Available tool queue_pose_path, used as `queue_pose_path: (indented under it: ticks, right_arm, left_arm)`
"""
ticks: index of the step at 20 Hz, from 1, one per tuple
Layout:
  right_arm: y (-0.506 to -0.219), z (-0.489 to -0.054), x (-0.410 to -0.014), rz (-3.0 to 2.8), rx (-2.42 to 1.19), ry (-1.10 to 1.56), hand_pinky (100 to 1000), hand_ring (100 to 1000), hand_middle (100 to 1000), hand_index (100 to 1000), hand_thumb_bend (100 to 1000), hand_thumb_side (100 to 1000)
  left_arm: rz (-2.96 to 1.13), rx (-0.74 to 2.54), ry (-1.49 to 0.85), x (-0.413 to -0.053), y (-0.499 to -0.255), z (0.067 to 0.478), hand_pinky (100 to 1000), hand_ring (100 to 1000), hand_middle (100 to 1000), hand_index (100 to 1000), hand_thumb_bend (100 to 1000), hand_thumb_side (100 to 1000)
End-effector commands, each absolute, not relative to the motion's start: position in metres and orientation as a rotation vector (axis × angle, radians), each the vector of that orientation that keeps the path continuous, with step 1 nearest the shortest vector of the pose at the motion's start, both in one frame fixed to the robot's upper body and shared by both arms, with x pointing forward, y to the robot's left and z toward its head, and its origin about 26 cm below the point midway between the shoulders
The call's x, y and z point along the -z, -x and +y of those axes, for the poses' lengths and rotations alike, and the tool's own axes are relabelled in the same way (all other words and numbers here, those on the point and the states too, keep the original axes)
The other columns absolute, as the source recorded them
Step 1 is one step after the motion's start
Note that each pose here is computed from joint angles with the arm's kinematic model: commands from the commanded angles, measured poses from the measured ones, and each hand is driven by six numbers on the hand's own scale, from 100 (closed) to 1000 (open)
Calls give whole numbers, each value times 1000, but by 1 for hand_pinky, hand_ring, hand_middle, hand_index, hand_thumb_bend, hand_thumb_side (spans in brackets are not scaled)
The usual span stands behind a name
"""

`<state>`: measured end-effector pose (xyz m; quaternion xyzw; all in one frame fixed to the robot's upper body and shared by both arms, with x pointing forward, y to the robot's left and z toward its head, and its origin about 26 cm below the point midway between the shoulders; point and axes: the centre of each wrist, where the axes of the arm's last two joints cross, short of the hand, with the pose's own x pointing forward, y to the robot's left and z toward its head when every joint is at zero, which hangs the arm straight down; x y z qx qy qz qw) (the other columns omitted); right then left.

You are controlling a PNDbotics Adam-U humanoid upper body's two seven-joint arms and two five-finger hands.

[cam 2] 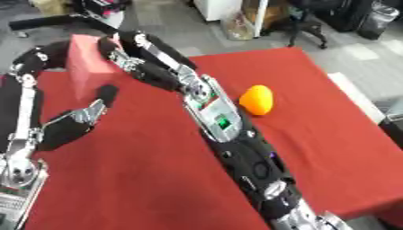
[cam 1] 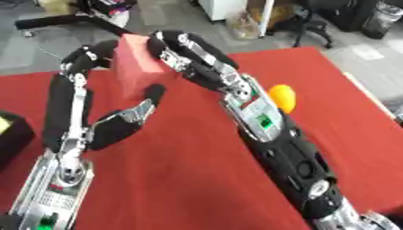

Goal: Pick up the objects with one hand, pass them to the other hand, and then place them into the box on the other side of the table.

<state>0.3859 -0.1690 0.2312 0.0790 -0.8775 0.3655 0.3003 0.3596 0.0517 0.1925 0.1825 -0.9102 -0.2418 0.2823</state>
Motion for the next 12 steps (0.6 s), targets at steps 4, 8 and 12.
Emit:
queue_pose_path:
  ticks: [4, 8, 12]
  right_arm:
    - [-378, -161, -240, -2361, -1008, -269, 561, 413, 424, 545, 100, 833]
    - [-377, -158, -236, -2337, -1013, -296, 560, 412, 422, 543, 100, 840]
    - [-376, -155, -232, -2315, -1021, -318, 560, 411, 421, 542, 100, 844]
  left_arm:
    - [-2454, 605, -448, -202, -361, 43, 740, 608, 615, 801, 529, 579]
    - [-2468, 572, -391, -205, -360, 40, 728, 581, 583, 771, 498, 571]
    - [-2487, 550, -328, -207, -357, 37, 717, 554, 549, 737, 464, 561]
